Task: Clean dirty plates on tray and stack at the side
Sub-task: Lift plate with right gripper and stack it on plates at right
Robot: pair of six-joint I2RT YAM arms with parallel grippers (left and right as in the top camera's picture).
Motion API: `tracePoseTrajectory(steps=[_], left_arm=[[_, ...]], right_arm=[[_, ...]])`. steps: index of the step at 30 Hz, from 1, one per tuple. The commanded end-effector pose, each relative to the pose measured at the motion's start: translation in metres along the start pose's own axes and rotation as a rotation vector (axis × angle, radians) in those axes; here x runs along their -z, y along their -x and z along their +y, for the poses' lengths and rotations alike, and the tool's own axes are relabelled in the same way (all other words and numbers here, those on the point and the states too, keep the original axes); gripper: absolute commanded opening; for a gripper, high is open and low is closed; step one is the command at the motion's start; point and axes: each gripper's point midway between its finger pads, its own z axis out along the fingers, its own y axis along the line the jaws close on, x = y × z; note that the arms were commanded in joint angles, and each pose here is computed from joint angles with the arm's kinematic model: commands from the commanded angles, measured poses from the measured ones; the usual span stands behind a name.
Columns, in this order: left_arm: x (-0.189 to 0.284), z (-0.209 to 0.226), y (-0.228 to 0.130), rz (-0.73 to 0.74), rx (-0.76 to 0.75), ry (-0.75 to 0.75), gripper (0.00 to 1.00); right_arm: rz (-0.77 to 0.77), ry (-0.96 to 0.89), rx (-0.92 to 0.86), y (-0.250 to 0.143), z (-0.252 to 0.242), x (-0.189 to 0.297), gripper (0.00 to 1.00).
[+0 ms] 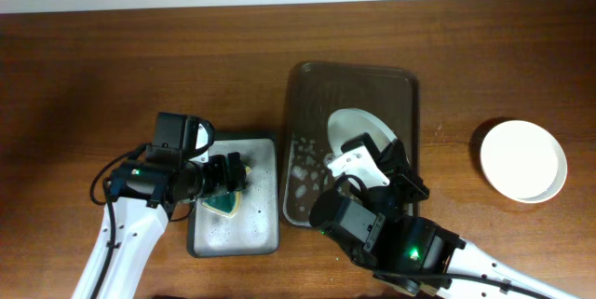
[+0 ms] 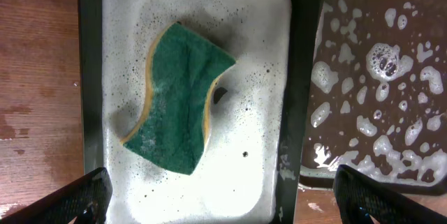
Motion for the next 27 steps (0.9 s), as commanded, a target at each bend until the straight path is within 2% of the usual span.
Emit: tracePoseTrajectory(steps=[1, 3, 7, 8, 11, 13, 16, 19, 22, 25, 26, 27], left_arm=[[0.005, -0.002, 0.003, -0.018, 0.001, -0.015, 1.00], [0.005, -0.002, 0.003, -0.018, 0.001, -0.015, 1.00], [0.005, -0.002, 0.003, -0.018, 0.001, -0.015, 1.00], [0.005, -0.002, 0.003, -0.018, 0.001, -0.015, 1.00], [0.005, -0.002, 0.003, -0.018, 0.001, -0.015, 1.00], [0.005, -0.002, 0.003, -0.018, 0.001, -0.015, 1.00], [0.005, -0.002, 0.003, -0.018, 0.001, -0.015, 0.99], [0.005, -0.002, 0.003, -0.018, 0.001, -0.015, 1.00], [0.005, -0.002, 0.003, -0.018, 0.001, -0.015, 1.00], [0.005, -0.002, 0.003, -0.018, 0.001, -0.015, 1.00], [0.005, -0.002, 0.003, -0.018, 0.001, -0.015, 0.99], [0.005, -0.002, 0.003, -0.018, 0.001, -0.015, 1.00]], right_arm=[[0.024, -0.002, -0.110, -0.005, -0.003, -0.004, 0.04], [0.073, 0.054, -0.221, -0.012, 0.004, -0.012, 0.04], [0.285, 0.194, -0.442, -0.048, 0.019, -0.039, 0.04], [0.390, 0.243, -0.526, -0.067, 0.021, -0.051, 0.04], [0.569, 0.316, -0.712, -0.103, 0.015, -0.074, 0.04], [0.703, 0.336, -0.942, -0.140, -0.005, -0.091, 0.04], [0.787, 0.193, -1.247, -0.200, -0.055, -0.110, 0.04], [0.842, -0.053, -1.428, -0.269, -0.102, -0.120, 0.04], [0.917, -0.168, -1.506, -0.321, -0.114, -0.127, 0.04], [1.071, -0.184, -1.508, -0.360, -0.092, -0.131, 0.04], [1.094, -0.178, -1.497, -0.366, -0.087, -0.134, 0.11], [1.097, -0.143, -1.487, -0.367, -0.082, -0.137, 0.48]])
